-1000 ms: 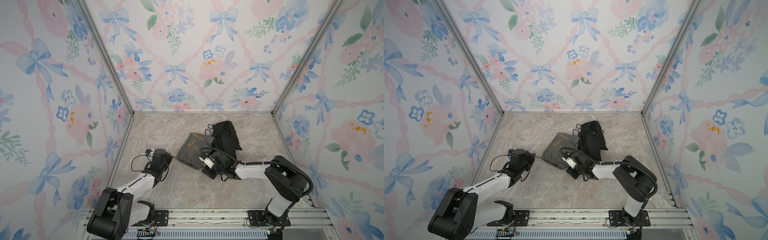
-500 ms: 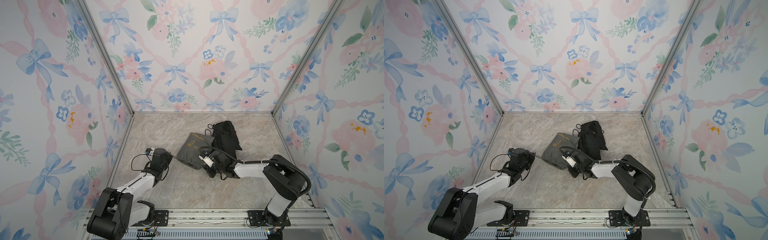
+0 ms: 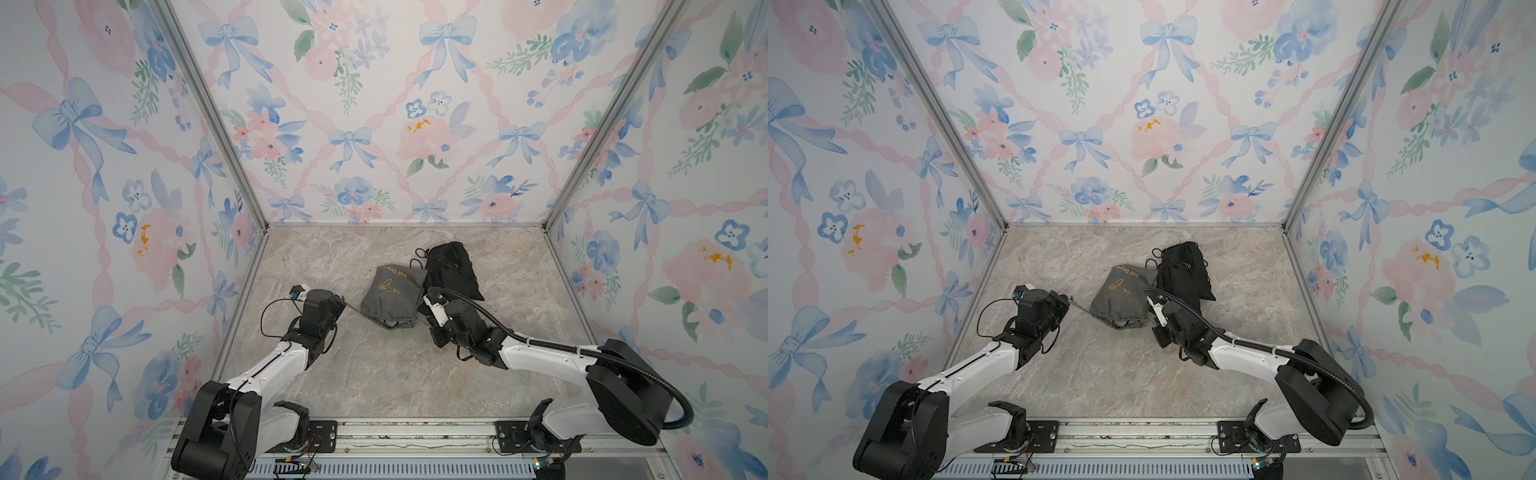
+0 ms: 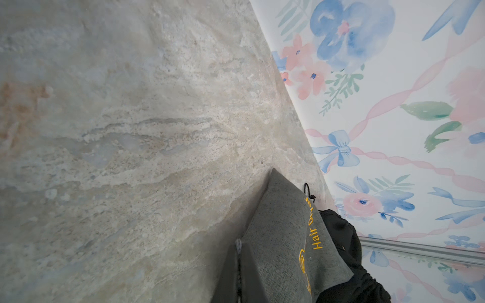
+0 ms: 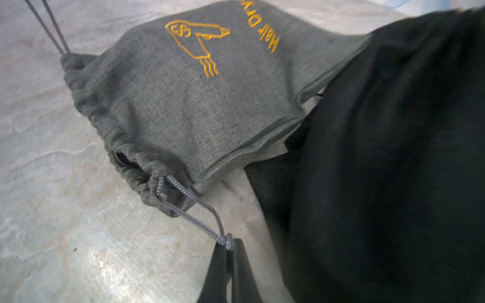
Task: Pack away hair dryers
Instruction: Pull the drawstrings on both sides of the drawstring bag.
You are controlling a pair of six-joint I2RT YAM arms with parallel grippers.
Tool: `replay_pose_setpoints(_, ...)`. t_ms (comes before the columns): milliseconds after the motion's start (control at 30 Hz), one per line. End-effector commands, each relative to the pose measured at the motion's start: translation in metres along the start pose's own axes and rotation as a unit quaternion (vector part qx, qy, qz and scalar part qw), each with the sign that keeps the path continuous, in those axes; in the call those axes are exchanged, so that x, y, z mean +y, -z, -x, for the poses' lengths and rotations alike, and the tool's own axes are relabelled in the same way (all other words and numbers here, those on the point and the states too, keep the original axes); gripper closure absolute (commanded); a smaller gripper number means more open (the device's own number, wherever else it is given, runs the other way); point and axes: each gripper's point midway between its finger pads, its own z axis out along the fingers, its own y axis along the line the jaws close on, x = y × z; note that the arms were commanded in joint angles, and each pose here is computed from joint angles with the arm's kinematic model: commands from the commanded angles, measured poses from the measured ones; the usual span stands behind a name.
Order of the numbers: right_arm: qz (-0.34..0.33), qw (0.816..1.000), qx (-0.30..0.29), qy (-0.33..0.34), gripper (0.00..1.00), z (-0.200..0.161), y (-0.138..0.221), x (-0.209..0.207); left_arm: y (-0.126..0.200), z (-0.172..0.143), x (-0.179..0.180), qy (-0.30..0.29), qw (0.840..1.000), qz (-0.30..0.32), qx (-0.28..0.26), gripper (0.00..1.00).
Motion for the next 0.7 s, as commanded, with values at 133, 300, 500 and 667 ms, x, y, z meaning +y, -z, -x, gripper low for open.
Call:
replay_pose_setpoints(133, -0.211, 0.975, -0.029, -0.063, 1.00, 0.026, 0.037, -0.070, 0.016, 0.038, -0.029, -0.043, 0.997, -0.013, -0.065, 1.00)
replay_pose_setpoints(300, -0.279, 0.956, -0.054, -0.073, 1.00, 0.046, 0.067, -0.103, 0.022, 0.064, -0.044, -0.050, 0.994, -0.021, -0.092, 1.00)
replay_pose_setpoints(500, -0.325, 0.939, -0.060, -0.091, 1.00, 0.057, 0.094, -0.150, 0.018, 0.102, -0.064, -0.054, 0.992, -0.030, -0.105, 1.00)
replay_pose_setpoints(667, -0.361, 0.925, -0.058, -0.100, 1.00, 0.062, 0.105, -0.185, 0.007, 0.109, -0.067, -0.063, 0.993, -0.026, -0.098, 1.00)
